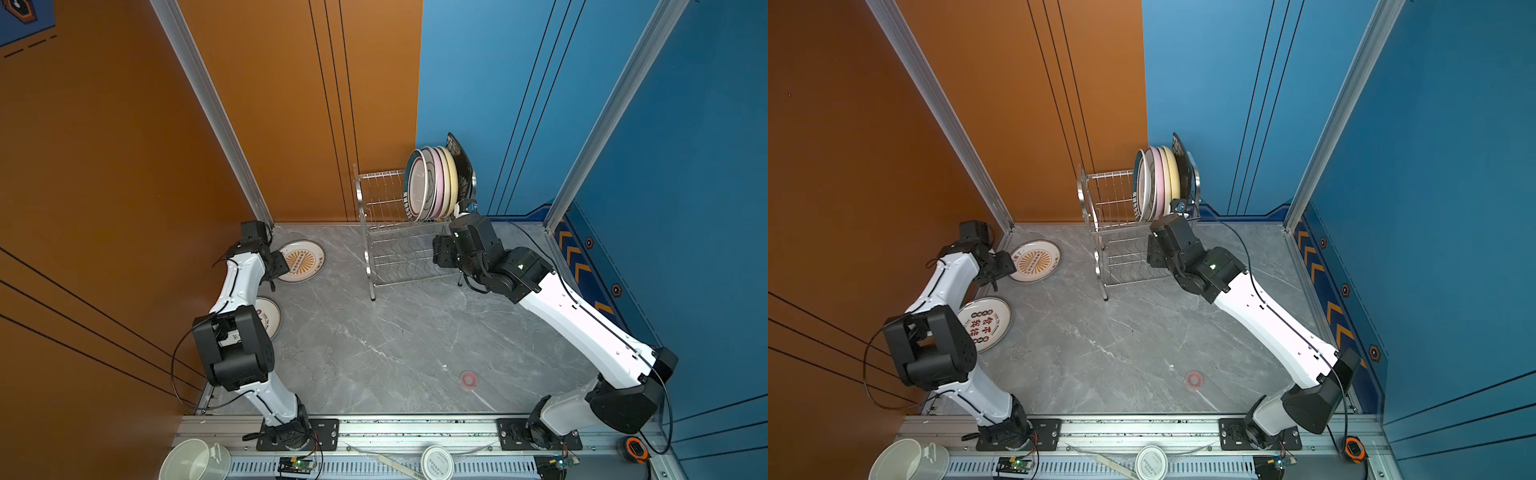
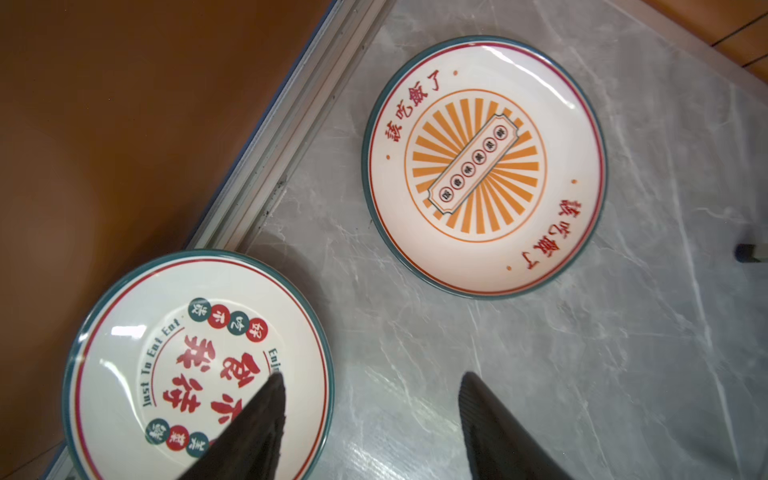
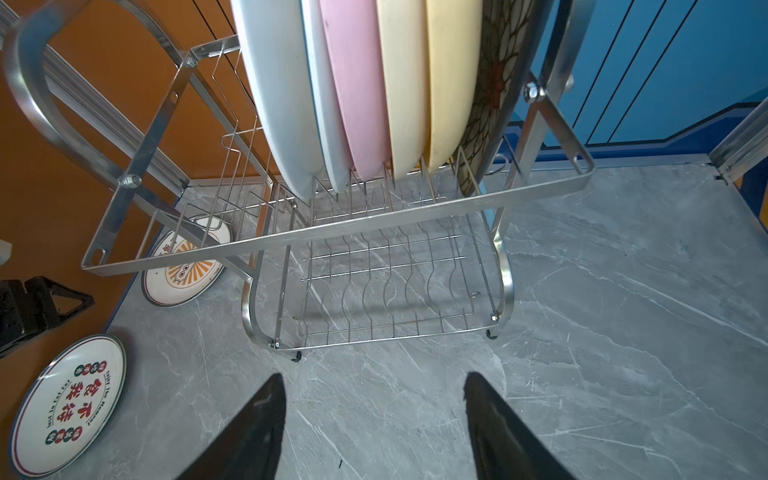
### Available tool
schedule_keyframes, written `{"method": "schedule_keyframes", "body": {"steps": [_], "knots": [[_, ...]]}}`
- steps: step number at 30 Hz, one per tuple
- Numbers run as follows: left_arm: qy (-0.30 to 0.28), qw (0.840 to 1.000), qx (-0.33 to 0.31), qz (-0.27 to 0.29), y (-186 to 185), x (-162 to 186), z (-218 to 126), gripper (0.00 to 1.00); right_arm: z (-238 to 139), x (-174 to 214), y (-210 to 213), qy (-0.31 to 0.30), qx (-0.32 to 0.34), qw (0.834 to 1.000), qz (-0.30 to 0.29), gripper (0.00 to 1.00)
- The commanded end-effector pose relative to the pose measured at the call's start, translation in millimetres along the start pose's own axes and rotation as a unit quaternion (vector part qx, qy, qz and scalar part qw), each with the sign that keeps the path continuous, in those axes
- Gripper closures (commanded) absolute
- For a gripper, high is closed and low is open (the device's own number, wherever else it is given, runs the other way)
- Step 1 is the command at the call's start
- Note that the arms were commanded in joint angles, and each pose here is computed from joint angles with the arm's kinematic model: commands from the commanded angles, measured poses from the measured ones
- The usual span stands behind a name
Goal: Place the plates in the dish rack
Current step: 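Draw the right gripper back while the left moves toward the lettered plate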
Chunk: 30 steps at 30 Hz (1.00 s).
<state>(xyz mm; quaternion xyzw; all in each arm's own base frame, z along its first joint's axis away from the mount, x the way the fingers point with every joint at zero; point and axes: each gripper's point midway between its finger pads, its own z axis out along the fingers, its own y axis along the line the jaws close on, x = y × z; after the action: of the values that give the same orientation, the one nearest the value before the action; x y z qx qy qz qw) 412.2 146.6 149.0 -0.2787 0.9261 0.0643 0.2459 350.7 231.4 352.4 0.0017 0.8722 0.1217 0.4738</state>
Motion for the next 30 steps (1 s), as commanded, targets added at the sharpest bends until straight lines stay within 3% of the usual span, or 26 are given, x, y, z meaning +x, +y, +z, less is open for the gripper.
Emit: {"method": "schedule_keyframes", "body": {"steps": [1,15,23,30], "knots": [[0.015,0.998,-0.053,0.017,20.7,-6.2,13.2,0.34,-6.1,1.2,-2.6,0.005,-0.013,1.0,0.021,0.32],[0.065,0.991,-0.114,-0.024,76.1,-1.1,66.0,0.34,2.2,4.9,-6.1,0.019,-0.014,0.999,0.032,0.32],[0.074,0.99,-0.122,-0.01,78.2,-10.3,91.5,0.36,5.6,7.9,-4.3,0.027,-0.02,0.999,0.032,0.33],[0.093,0.985,-0.143,0.002,86.3,-3.0,111.5,0.43,7.3,1.8,-18.3,0.022,-0.008,0.999,0.044,0.33]]}}
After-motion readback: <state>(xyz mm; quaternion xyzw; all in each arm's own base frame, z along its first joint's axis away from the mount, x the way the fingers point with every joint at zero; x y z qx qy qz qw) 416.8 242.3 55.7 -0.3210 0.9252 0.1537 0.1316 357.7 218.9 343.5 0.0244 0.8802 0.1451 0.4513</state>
